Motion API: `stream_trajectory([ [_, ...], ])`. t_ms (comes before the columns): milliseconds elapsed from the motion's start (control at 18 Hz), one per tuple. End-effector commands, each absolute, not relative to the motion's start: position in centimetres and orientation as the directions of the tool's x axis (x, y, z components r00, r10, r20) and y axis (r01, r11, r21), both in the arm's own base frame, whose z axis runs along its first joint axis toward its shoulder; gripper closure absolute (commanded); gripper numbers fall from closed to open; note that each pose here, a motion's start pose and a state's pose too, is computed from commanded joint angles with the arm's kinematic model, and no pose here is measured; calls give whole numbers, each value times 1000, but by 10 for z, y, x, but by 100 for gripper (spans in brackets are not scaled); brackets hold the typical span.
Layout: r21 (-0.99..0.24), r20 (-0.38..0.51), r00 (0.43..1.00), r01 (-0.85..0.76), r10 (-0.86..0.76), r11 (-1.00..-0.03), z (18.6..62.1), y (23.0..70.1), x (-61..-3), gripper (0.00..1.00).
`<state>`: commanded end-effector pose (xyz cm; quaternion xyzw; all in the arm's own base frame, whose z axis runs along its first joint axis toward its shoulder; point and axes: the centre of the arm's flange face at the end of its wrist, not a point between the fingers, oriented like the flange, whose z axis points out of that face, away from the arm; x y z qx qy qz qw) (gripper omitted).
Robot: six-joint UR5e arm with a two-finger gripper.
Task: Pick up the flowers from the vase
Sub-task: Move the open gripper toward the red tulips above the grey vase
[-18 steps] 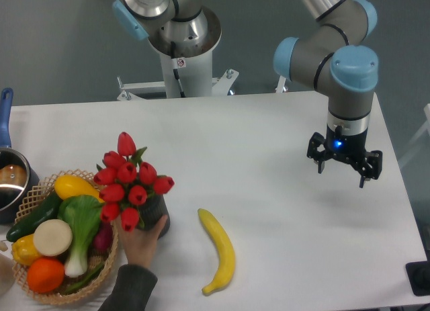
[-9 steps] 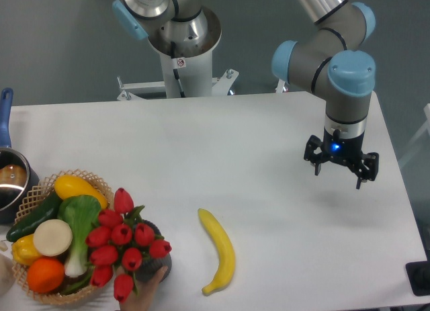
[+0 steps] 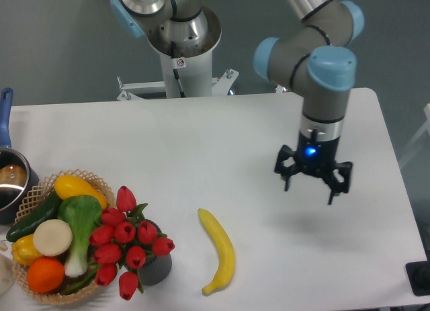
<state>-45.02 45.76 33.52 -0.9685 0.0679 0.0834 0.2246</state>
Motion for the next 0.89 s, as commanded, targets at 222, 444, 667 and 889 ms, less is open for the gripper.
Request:
stream_trajectory([
  [222, -632, -64, 979, -192, -195, -751, 337, 483, -407, 0],
  [444, -716, -4, 967, -181, -255, -675, 338, 492, -380, 0],
  [667, -782, 30, 939, -191, -341, -593, 342, 522, -353, 0],
  [889, -846, 82, 911, -151, -405, -512, 339, 539, -339, 0],
])
